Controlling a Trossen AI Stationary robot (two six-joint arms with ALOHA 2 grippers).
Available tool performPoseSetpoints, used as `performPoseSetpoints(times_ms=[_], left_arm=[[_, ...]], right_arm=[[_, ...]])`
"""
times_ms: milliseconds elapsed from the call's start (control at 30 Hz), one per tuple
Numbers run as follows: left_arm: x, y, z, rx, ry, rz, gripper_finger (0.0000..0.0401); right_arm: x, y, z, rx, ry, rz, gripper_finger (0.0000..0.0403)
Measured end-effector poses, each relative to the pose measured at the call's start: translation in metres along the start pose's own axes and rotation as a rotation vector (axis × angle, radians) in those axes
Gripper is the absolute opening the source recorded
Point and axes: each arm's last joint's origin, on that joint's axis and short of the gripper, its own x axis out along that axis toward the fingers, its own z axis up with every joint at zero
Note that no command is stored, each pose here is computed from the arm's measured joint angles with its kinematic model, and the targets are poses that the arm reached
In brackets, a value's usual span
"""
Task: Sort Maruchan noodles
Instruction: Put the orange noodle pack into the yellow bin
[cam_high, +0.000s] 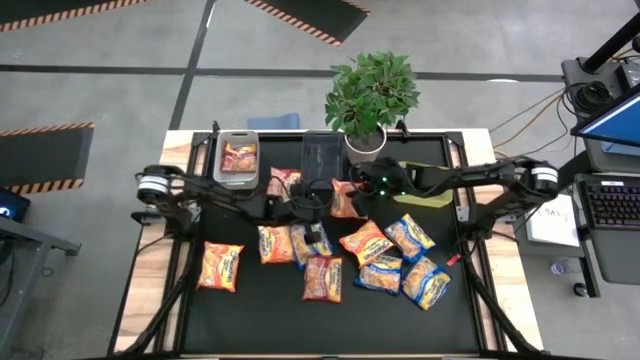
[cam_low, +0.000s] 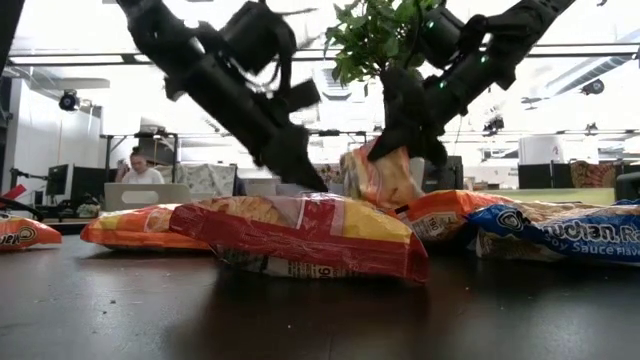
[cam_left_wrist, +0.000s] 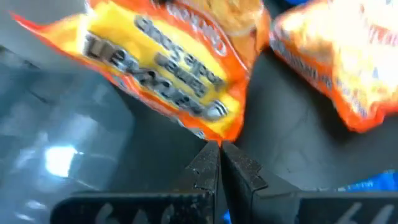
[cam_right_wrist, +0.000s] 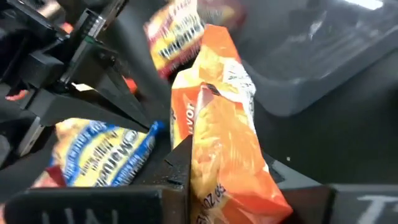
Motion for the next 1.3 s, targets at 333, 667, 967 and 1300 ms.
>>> performPoseSetpoints(times_ms=[333, 667, 967, 1300], left_arm=[[-0.043, 0.016, 0.012, -0.007, -0.102, 0.053, 0.0], [-0.092, 0.034, 0.012, -0.065, -0.247, 0.059, 0.0], [-0.111, 0.041, 0.008, -0.067, -0.304, 0.064, 0.0], [-0.11, 0.041, 0.005, -0.04, -0.294, 0.067, 0.0]], right_arm=[[-0.03, 0.018, 0.008, -0.012, -0.107, -0.007, 0.0015], [-0.075, 0.023, 0.008, 0.033, -0.171, -0.119, 0.0013], [-0.13, 0.008, -0.014, 0.201, -0.238, -0.521, 0.0013], [-0.167, -0.01, -0.036, 0.317, -0.33, -0.809, 0.0013]])
